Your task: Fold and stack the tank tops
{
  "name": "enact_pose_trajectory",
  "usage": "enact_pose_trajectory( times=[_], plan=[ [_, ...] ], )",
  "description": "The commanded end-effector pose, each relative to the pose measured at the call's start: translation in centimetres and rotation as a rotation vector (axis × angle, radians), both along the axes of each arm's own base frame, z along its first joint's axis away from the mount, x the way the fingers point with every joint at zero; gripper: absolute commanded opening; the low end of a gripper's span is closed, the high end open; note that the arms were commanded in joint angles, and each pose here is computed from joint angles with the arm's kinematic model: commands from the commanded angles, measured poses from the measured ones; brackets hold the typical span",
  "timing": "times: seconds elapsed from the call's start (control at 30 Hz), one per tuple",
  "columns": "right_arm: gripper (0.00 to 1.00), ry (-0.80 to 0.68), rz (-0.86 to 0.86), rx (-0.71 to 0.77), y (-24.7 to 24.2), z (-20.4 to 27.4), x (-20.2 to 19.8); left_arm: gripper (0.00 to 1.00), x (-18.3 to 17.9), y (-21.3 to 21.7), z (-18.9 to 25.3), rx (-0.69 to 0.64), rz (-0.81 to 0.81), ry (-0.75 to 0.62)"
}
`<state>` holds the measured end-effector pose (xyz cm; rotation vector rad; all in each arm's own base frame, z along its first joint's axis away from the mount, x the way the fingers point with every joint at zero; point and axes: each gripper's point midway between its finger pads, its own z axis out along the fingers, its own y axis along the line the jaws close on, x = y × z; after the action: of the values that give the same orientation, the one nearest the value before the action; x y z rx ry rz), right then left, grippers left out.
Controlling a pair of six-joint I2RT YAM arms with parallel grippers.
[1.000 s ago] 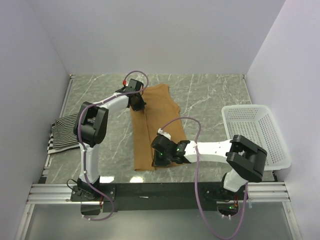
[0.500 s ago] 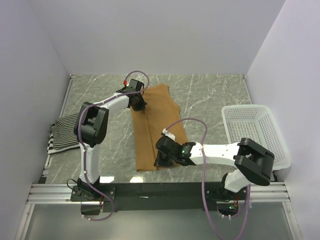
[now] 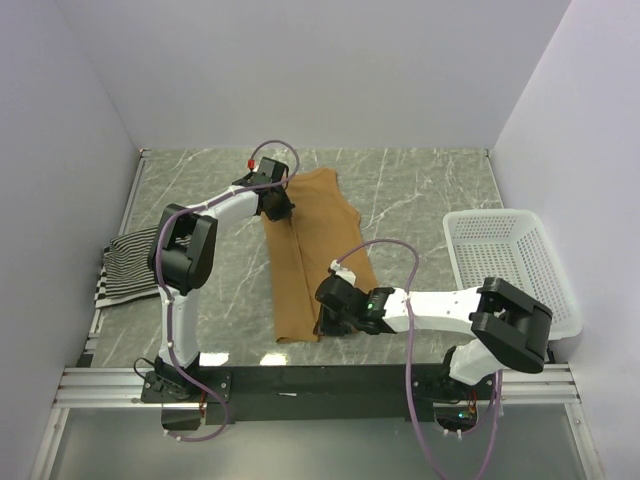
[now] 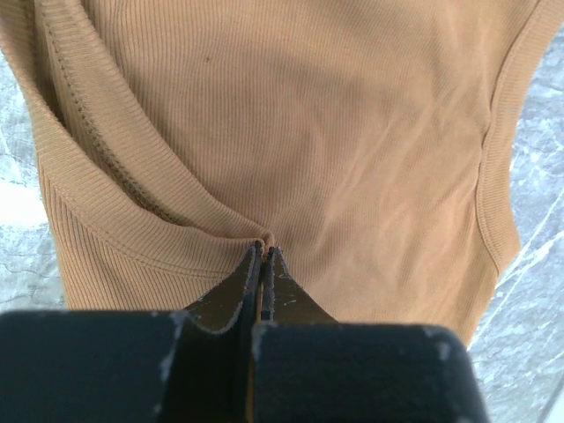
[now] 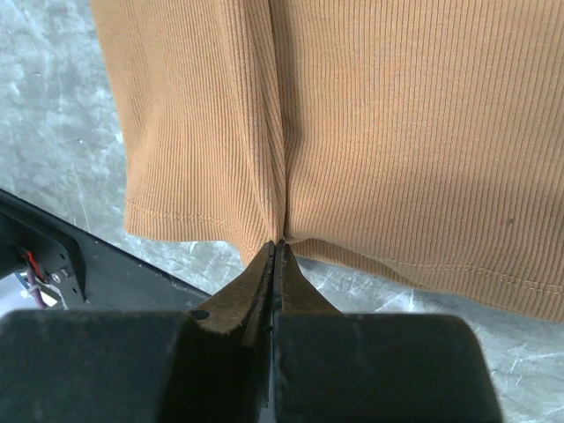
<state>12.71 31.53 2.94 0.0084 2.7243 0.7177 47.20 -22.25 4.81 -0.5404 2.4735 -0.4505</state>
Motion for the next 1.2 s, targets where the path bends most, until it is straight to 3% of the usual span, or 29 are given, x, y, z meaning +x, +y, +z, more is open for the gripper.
enact_pose_trajectory(
  times=[0.0,0.57,0.9,1.03,1.17],
  plan=[
    [0.0,-0.009,-0.016,0.019,-0.4,0.6,0.0,0.01,1.8,-1.1,5.4,-0.072,0.003,-0.139],
    [0.0,-0.01,-0.062,-0.047,-2.4,-1.3,-0.1,0.01,0.7,-3.9,0.8,-0.077,-0.084,-0.066],
    [0.24,-0.101,-0.117,-0.118,-5.0,0.7,0.8,0.23,0.6,-4.4,-0.2,-0.073,-0.131,-0.061],
    [0.33,-0.158,-0.131,-0.154,-5.6,2.4,1.3,0.37,1.1,-4.9,1.9,-0.094,-0.161,-0.117],
    [0.34,-0.238,-0.124,-0.154,-5.2,5.4,2.0,0.46,1.8,-4.8,5.8,-0.115,-0.167,-0.204]
  ],
)
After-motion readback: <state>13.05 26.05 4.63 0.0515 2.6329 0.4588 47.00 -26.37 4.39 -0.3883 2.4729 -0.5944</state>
